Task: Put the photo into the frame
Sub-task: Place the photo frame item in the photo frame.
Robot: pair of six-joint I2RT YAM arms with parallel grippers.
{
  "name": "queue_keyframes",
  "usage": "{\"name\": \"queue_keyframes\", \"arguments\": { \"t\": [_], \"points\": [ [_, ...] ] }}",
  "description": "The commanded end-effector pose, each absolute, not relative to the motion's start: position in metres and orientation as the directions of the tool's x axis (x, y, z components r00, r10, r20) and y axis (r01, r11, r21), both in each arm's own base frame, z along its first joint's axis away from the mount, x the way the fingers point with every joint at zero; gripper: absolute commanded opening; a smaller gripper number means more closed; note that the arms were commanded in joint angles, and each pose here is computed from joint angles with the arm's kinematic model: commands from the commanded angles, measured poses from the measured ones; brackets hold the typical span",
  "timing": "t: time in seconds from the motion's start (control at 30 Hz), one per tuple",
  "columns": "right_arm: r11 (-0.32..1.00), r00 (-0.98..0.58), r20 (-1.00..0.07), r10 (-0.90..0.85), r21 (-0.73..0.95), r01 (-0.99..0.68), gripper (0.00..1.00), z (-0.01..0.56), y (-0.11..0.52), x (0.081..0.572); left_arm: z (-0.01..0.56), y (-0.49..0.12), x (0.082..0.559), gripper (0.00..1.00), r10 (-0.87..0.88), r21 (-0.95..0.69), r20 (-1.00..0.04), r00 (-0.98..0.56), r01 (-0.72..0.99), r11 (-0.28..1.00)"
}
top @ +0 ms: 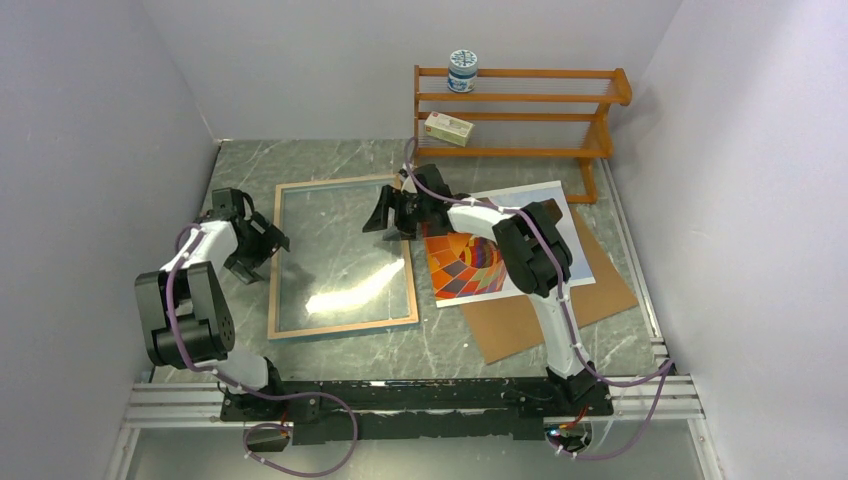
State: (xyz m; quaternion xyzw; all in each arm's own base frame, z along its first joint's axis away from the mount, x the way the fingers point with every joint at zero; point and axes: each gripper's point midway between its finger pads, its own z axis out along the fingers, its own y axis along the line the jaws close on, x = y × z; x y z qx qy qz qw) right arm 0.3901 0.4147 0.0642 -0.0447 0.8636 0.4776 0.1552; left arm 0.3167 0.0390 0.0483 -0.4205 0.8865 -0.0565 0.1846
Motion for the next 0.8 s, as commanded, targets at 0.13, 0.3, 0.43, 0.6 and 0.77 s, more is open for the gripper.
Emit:
{"name": "queue_keyframes", "arguments": {
  "t": [0.13, 0.3, 0.43, 0.6, 0.77],
  "points": [
    [0.625, -0.939, -0.334, 0.082, 0.751, -0.212, 0.83, 0.085, 0.418, 0.397, 0.068, 0.040, 0.308, 0.94, -0.744, -0.263, -0.325, -0.584, -0.699, 0.665],
    [0.688, -0.941, -0.326, 0.092, 0.704, -0.177, 0.87, 0.077, 0.414, 0.397, 0.072, 0.039, 0.306, 0.94, -0.747, -0.266, -0.329, -0.578, -0.702, 0.661],
    [0.729, -0.936, -0.340, 0.097, 0.664, -0.165, 0.90, 0.076, 0.404, 0.400, 0.078, 0.039, 0.307, 0.94, -0.751, -0.279, -0.342, -0.565, -0.702, 0.655],
    [0.777, -0.920, -0.380, 0.095, 0.606, -0.170, 0.96, 0.081, 0.390, 0.404, 0.087, 0.041, 0.306, 0.94, -0.757, -0.295, -0.368, -0.540, -0.705, 0.645],
    [0.802, -0.905, -0.411, 0.110, 0.575, -0.164, 0.97, 0.088, 0.379, 0.405, 0.092, 0.047, 0.304, 0.94, -0.754, -0.281, -0.401, -0.520, -0.714, 0.642]
  ]
}}
